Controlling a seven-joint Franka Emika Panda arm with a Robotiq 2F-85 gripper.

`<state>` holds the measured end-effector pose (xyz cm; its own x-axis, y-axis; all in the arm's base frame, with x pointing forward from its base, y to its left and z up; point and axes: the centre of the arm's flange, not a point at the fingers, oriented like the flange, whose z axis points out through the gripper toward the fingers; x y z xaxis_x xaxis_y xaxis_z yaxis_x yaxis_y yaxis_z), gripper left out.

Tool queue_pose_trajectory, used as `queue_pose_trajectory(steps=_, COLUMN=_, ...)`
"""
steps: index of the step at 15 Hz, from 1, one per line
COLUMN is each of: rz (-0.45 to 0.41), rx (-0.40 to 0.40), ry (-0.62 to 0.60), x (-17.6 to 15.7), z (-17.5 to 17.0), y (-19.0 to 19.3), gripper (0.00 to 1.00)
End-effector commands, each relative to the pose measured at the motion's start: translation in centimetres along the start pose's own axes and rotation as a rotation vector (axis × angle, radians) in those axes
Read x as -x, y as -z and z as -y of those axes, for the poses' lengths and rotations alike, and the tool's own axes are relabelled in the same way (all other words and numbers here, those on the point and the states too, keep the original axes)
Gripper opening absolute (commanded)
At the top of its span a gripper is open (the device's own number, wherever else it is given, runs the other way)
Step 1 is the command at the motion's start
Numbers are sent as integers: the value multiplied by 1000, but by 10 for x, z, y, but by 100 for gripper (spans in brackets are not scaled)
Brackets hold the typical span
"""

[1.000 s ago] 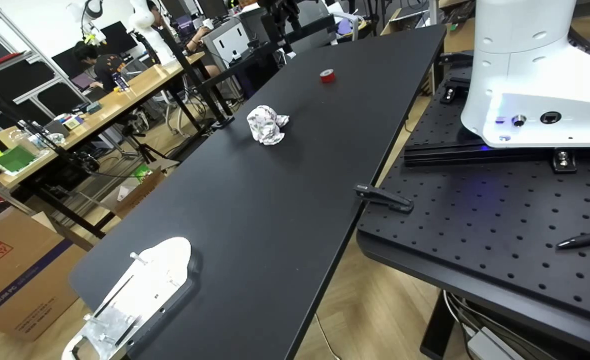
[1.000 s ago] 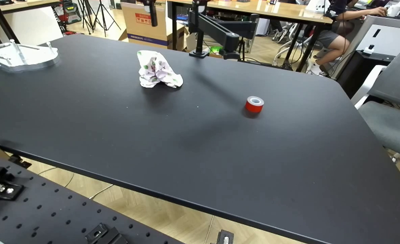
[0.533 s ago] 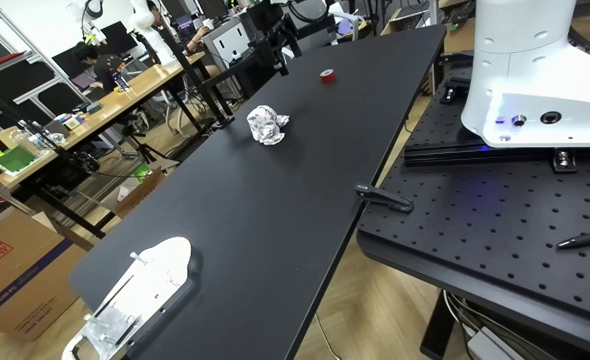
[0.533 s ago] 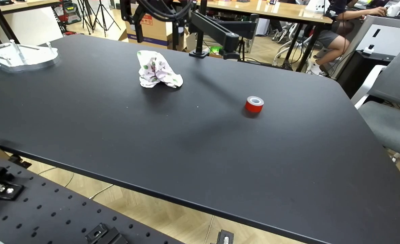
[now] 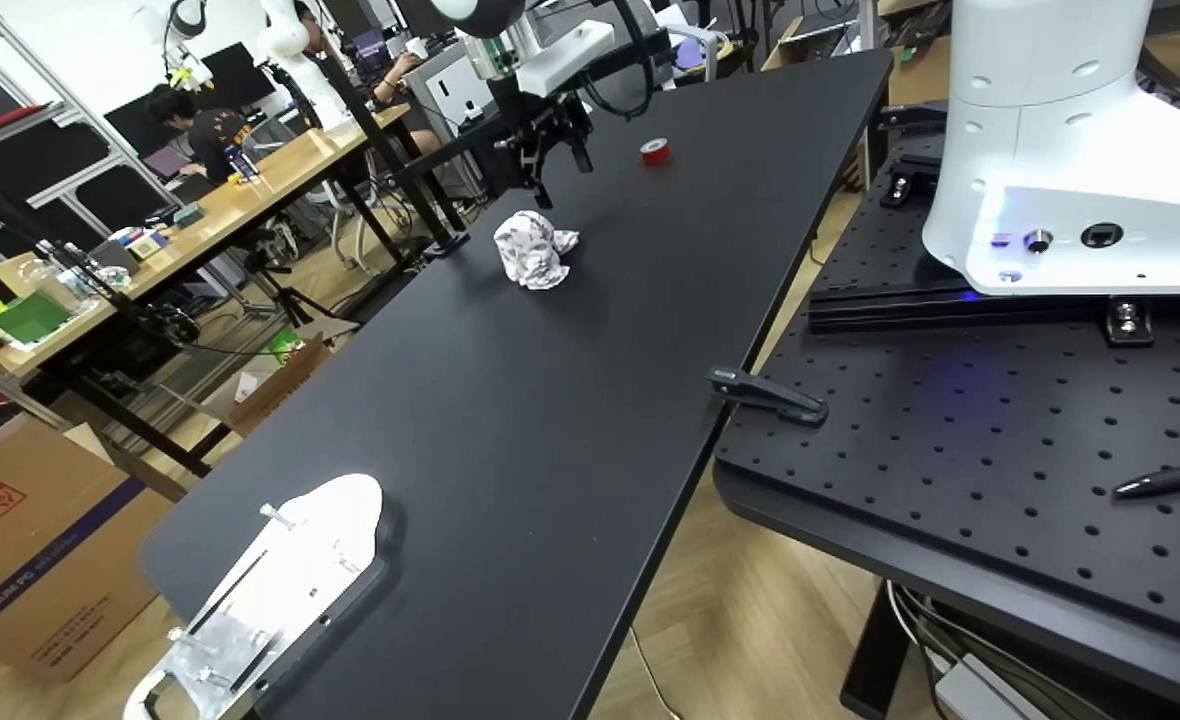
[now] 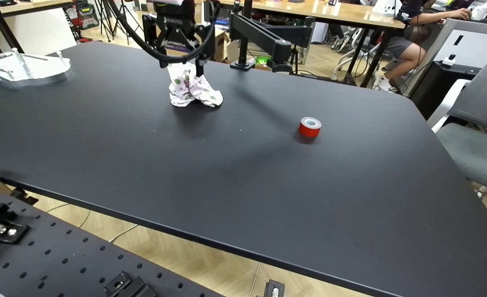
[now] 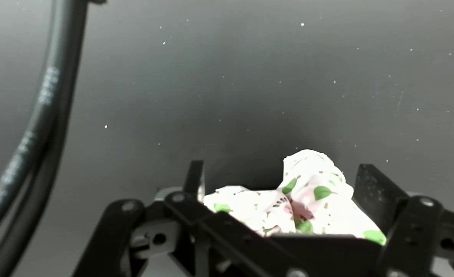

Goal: Hang the white and green cloth on the black stand

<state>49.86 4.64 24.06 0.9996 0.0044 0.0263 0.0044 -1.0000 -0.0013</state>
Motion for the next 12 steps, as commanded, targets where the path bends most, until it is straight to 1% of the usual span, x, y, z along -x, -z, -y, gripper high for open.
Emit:
queue_pose_trajectory(steps=1, rz=-55, rx=-4, ry=-24, x=3, z=-6, y=6, gripper=100)
queue_pose_trajectory(steps=3, rz=-143, rx=-6, ry=-77, x=-6, z=2, y=0, gripper=100)
queue_pose_trajectory(steps=6, rz=-313, rx=-33, ry=-155, x=-25, z=14, y=-8, gripper=100)
queue_pose_trajectory(steps=7, rz=-354, rx=-30, ry=-178, x=-31, z=18, y=-12, gripper=100)
queue_pose_trajectory(steps=10, rz=-392, rx=-14, ry=-209, x=-36, z=25, y=-29, gripper=100)
queue_pose_trajectory(steps=12, rz=-376, rx=10, ry=-228, x=-38, z=26, y=-41, gripper=100)
